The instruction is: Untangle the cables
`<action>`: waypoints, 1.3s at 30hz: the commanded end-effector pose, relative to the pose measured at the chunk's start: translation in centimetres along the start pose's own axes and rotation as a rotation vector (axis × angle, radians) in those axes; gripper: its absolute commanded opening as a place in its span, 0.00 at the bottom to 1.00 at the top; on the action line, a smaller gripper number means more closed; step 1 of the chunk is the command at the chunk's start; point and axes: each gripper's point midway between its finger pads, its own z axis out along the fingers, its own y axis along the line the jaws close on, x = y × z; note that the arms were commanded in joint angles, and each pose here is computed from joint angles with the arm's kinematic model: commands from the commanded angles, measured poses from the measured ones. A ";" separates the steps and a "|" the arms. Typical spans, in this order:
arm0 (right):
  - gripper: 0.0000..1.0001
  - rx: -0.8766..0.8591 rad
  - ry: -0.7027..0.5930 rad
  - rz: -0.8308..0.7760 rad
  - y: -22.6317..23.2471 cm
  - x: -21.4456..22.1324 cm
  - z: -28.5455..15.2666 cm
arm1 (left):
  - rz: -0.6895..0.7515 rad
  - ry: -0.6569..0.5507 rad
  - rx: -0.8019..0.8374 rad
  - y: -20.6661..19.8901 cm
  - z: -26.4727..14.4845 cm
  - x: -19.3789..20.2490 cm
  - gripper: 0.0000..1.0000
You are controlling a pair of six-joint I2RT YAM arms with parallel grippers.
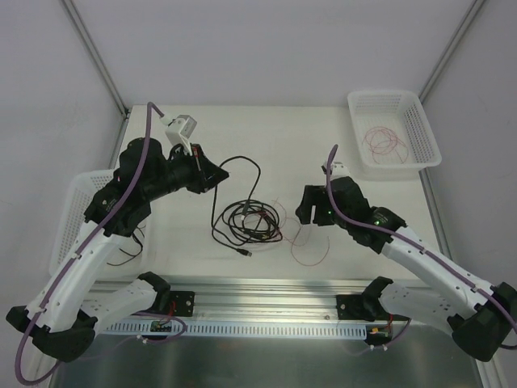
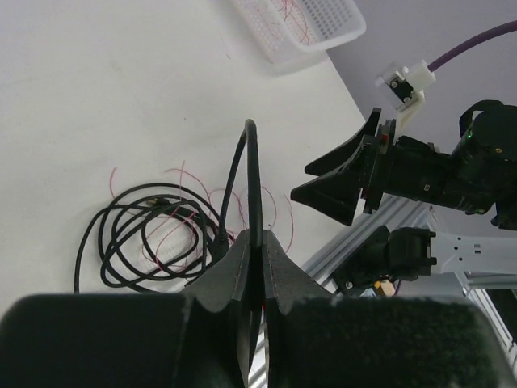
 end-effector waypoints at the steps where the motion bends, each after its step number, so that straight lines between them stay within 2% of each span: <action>1: 0.74 -0.281 -0.072 0.061 7.0 -2.1 0.7 | -0.032 0.010 0.026 -0.6 -0.2 0.0 0.00; 7: 0.72 -0.373 -0.062 0.149 11.5 -2.5 3.9 | -0.051 0.018 0.003 0.2 -0.2 1.0 0.00; 12: 0.68 -0.396 0.056 0.091 14.6 0.8 7.6 | -0.051 0.020 -0.015 0.8 -0.4 1.7 0.00; 15: 0.63 -0.383 0.113 0.069 15.3 2.4 9.5 | -0.048 0.011 -0.037 1.3 -0.5 1.9 0.00; 18: 0.47 -0.359 0.146 0.072 14.6 4.1 10.8 | -0.041 0.006 -0.069 2.0 -0.6 2.2 0.00; 19: 0.32 -0.331 0.136 0.073 14.0 4.0 11.0 | -0.039 0.005 -0.089 2.5 -0.7 2.4 0.00; 21: 0.19 -0.252 0.100 0.047 12.0 3.5 10.6 | -0.018 -0.017 -0.177 4.3 -1.0 2.6 0.00; 22: 0.08 -0.211 0.085 0.042 10.7 3.0 10.4 | -0.014 -0.015 -0.236 5.6 -1.3 3.0 0.00; 24: 0.01 -0.110 0.036 0.001 7.4 1.5 8.5 | 0.010 -0.032 -0.380 8.6 -2.1 3.4 0.00; 26: 0.01 -0.021 -0.009 0.007 3.6 -0.3 7.1 | 0.014 -0.019 -0.500 11.6 -2.9 4.4 0.00; 30: 0.01 0.183 -0.140 0.093 -5.5 -4.8 0.8 | -0.029 0.003 -0.637 16.0 -3.9 5.9 0.00; 33: 0.01 0.287 -0.182 0.141 -10.1 -6.2 -2.8 | -0.047 0.031 -0.714 18.4 -4.2 7.0 0.00; 39: 0.01 0.383 -0.240 0.243 -14.3 -7.5 -8.0 | -0.037 0.067 -0.805 20.7 -4.5 7.3 0.00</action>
